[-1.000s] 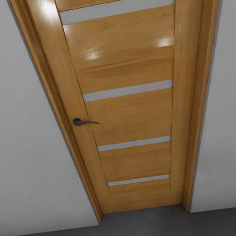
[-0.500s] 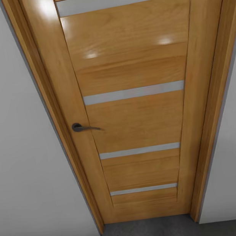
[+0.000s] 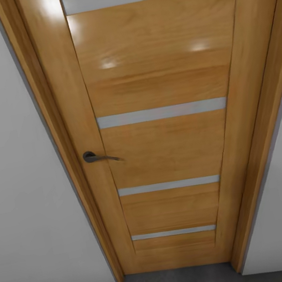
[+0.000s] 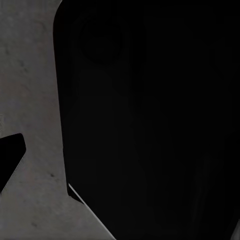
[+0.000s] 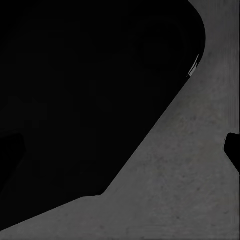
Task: Move the two storage containers from the living room to the garage. In the garage, place one container on the floor and stack the other container on top of it (either order is fine).
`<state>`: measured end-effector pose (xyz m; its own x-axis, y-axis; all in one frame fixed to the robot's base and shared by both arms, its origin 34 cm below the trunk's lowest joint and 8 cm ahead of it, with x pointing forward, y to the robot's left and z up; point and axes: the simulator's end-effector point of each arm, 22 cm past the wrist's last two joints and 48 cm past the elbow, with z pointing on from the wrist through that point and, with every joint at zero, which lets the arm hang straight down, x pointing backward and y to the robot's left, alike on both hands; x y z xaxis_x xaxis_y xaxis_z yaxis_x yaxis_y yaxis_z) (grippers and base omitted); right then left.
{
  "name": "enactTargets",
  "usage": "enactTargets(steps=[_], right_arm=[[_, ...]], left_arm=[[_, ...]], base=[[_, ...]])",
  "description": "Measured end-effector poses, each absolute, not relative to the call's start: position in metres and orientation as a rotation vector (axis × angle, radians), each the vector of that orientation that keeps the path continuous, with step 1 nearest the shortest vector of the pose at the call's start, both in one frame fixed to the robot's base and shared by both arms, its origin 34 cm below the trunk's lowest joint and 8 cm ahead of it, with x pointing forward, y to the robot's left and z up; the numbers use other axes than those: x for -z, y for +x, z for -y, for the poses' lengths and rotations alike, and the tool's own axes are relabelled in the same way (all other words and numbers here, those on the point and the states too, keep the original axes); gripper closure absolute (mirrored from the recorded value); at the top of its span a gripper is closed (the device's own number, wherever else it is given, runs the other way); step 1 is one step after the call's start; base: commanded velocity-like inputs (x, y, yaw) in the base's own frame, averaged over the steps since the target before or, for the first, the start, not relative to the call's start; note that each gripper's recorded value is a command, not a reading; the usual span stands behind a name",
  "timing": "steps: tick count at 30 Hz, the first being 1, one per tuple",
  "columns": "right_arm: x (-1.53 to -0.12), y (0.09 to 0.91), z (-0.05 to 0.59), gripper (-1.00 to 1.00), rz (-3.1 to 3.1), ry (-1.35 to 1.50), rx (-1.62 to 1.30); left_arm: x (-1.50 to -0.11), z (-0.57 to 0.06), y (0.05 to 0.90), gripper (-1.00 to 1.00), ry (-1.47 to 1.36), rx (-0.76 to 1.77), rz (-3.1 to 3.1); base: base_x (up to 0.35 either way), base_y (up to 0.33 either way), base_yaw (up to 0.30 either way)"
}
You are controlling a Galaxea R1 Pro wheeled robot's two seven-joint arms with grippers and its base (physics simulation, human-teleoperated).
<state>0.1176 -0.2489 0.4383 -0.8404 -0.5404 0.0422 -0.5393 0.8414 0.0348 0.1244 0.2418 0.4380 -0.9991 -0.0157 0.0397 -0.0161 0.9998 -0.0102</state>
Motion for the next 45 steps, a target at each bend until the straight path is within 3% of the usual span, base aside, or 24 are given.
enactTargets(steps=[12,45], right_arm=[[-0.4383,0.1176,0.2489,-1.0,2.966,0.87,0.033],[-0.438,0.1224,0.2464,-1.0,2.988,0.88,0.046]], left_arm=[[-0.438,-0.2417,0.1245,-1.0,0.025,-0.016,3.102],[-0.4379,-0.2419,0.1248,-1.0,0.025,-0.016,3.103]], base=[[0.282,0.0,0.0],[0.006,0.0,0.0]])
